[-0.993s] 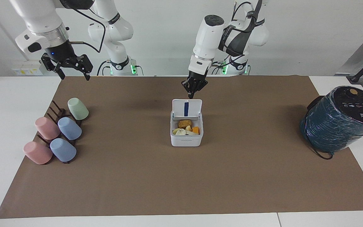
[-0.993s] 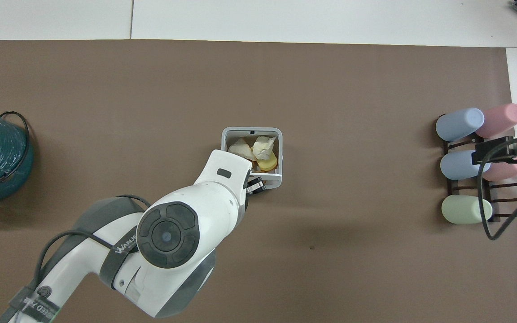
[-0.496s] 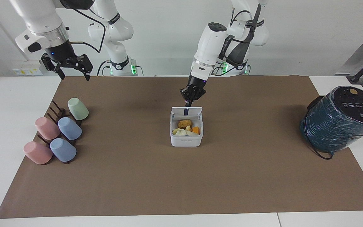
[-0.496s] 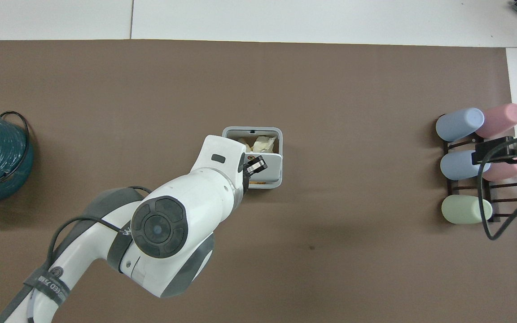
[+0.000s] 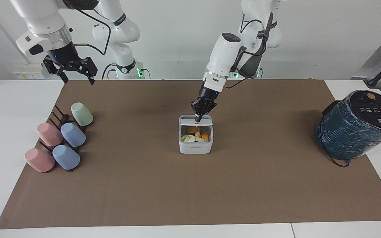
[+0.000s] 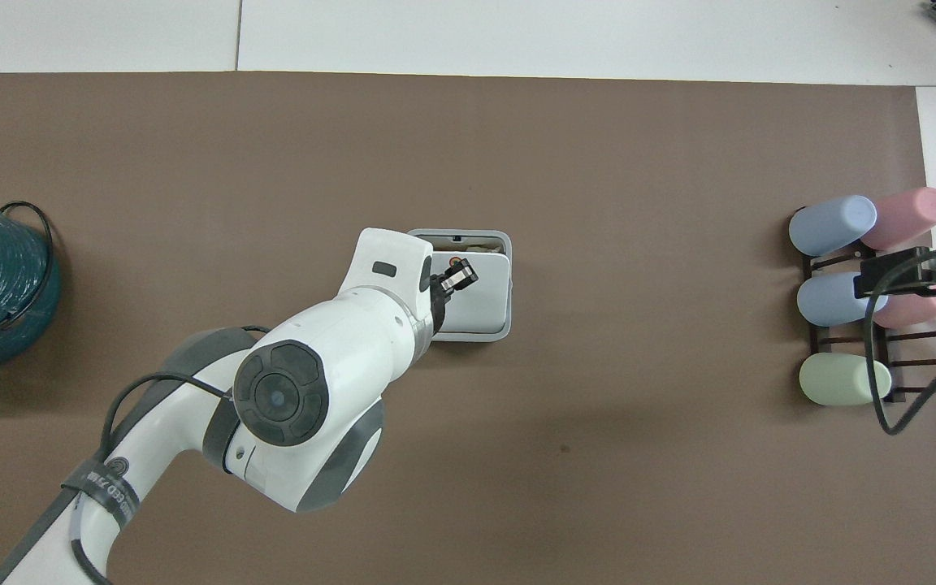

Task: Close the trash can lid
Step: 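Swing the lid up and over the trash can with the left gripper, then press the lid down onto the trash can with the left gripper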

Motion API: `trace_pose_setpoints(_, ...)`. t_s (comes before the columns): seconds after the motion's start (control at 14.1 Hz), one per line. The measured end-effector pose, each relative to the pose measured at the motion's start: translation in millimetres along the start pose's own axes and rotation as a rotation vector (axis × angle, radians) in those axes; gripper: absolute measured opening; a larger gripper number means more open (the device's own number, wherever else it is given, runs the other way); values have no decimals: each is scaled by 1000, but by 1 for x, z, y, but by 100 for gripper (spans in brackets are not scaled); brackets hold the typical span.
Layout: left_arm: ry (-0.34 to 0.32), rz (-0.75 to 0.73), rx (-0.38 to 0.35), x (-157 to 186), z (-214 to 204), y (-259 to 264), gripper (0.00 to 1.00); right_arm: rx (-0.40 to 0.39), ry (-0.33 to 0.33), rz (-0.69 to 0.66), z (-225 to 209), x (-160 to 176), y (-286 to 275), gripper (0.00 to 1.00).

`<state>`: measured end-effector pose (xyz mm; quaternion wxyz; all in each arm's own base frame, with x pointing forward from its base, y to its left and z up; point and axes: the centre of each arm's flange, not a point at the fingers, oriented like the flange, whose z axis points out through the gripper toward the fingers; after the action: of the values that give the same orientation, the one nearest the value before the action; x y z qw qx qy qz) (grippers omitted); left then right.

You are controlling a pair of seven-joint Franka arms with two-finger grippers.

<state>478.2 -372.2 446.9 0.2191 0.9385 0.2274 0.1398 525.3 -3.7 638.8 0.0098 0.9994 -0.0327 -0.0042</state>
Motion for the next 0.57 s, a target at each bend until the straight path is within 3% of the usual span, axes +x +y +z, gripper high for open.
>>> trace_pose_setpoints(0.57,-2,-8,7,3,49,-4,1,0,0,0,0,0,0,100)
